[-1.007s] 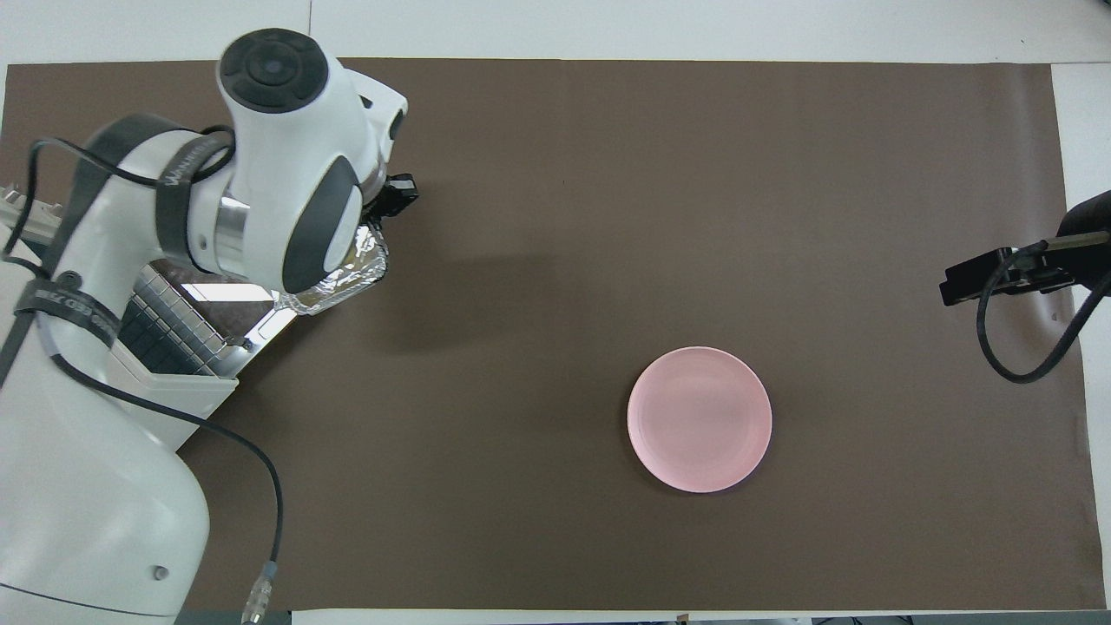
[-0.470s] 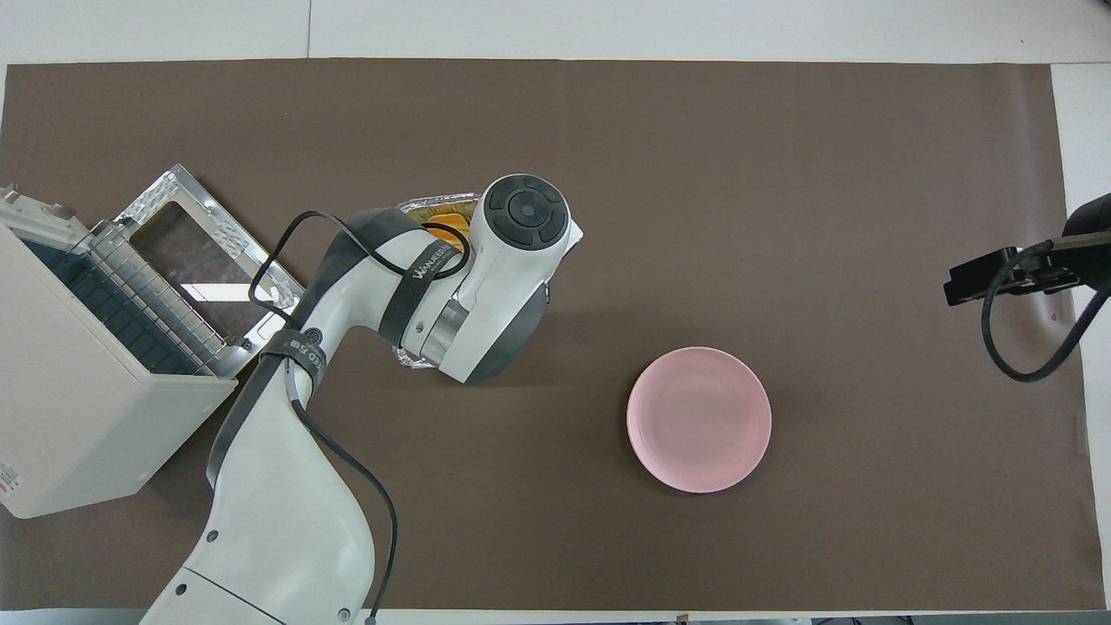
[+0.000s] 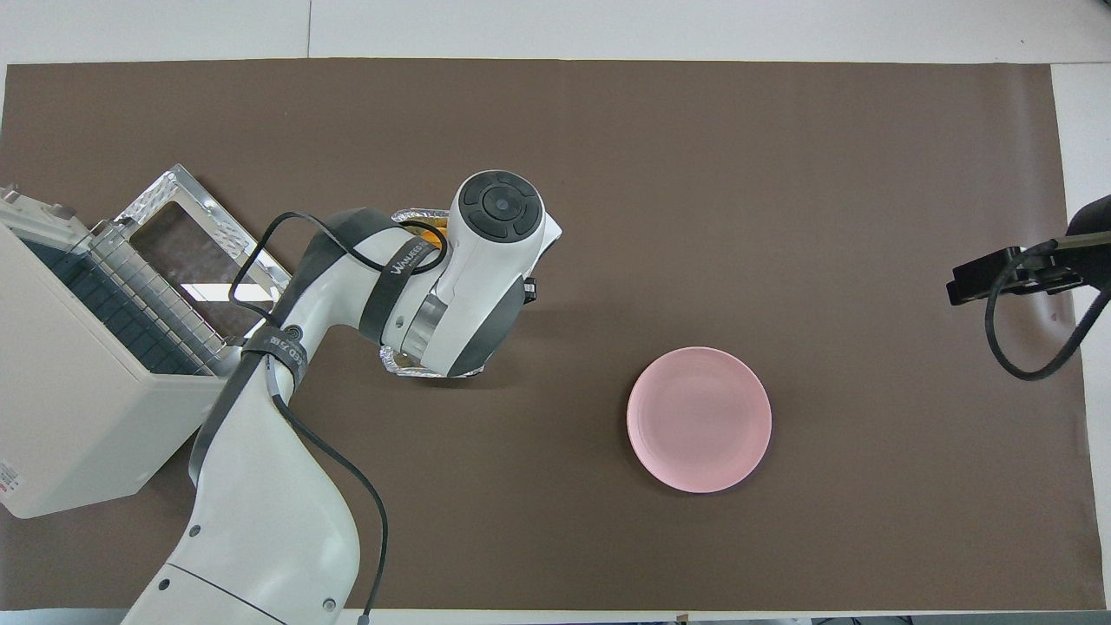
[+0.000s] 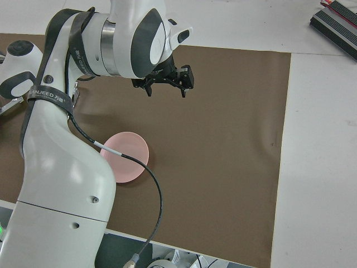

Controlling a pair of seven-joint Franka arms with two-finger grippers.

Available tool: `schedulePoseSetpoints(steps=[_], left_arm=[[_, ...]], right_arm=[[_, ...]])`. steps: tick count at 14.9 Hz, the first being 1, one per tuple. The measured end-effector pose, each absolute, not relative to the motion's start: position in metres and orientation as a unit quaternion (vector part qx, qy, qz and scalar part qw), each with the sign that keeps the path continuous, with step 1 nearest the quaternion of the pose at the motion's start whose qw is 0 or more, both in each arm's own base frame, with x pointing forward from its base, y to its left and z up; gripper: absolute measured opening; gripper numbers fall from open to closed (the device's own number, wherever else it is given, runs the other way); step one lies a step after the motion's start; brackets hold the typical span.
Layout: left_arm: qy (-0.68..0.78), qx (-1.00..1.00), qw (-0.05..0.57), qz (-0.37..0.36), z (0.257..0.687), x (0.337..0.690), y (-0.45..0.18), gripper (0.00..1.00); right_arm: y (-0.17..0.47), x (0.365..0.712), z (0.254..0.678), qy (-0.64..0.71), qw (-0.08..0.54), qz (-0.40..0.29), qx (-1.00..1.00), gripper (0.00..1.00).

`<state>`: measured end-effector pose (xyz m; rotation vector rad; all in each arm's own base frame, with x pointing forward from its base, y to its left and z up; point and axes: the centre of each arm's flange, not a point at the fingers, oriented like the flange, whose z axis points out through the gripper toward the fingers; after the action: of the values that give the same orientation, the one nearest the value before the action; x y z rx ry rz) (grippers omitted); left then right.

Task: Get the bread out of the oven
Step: 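Pull the foil tray out of the oven and set it on the table, then release the tray with the left gripper while the right gripper reaches it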

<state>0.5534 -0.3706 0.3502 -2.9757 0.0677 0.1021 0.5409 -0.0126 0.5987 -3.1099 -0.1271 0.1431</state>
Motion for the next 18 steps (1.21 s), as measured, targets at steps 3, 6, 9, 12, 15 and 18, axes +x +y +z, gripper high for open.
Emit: schedulePoseSetpoints(steps=[3,6,9,12,15,18], left_arm=[[-0.047,-0.997,0.058,0.022,0.427,0.594,-0.287,0.85],[-0.094,-0.995,0.029,0.021,0.515,0.605,-0.160,1.00],[-0.104,-0.994,0.011,0.029,0.567,0.589,-0.073,1.00],[-0.088,-0.995,0.004,0.051,0.583,0.573,-0.022,1.00],[-0.070,-0.995,-0.001,0.067,0.585,0.566,0.016,1.00],[-0.068,-0.995,-0.005,0.076,0.591,0.558,0.024,1.00]], right_arm=[[-0.009,0.541,0.599,-0.043,0.013,0.045,-0.998,1.00],[0.022,0.543,0.598,-0.026,0.012,0.039,-0.999,1.00],[0.087,0.545,0.592,-0.009,0.011,0.019,-1.000,1.00],[0.153,0.553,0.568,0.011,0.022,0.002,-1.000,1.00],[0.217,0.565,0.531,0.045,0.039,0.001,-0.998,1.00],[0.284,0.574,0.498,0.072,0.043,0.004,-0.996,1.00]])
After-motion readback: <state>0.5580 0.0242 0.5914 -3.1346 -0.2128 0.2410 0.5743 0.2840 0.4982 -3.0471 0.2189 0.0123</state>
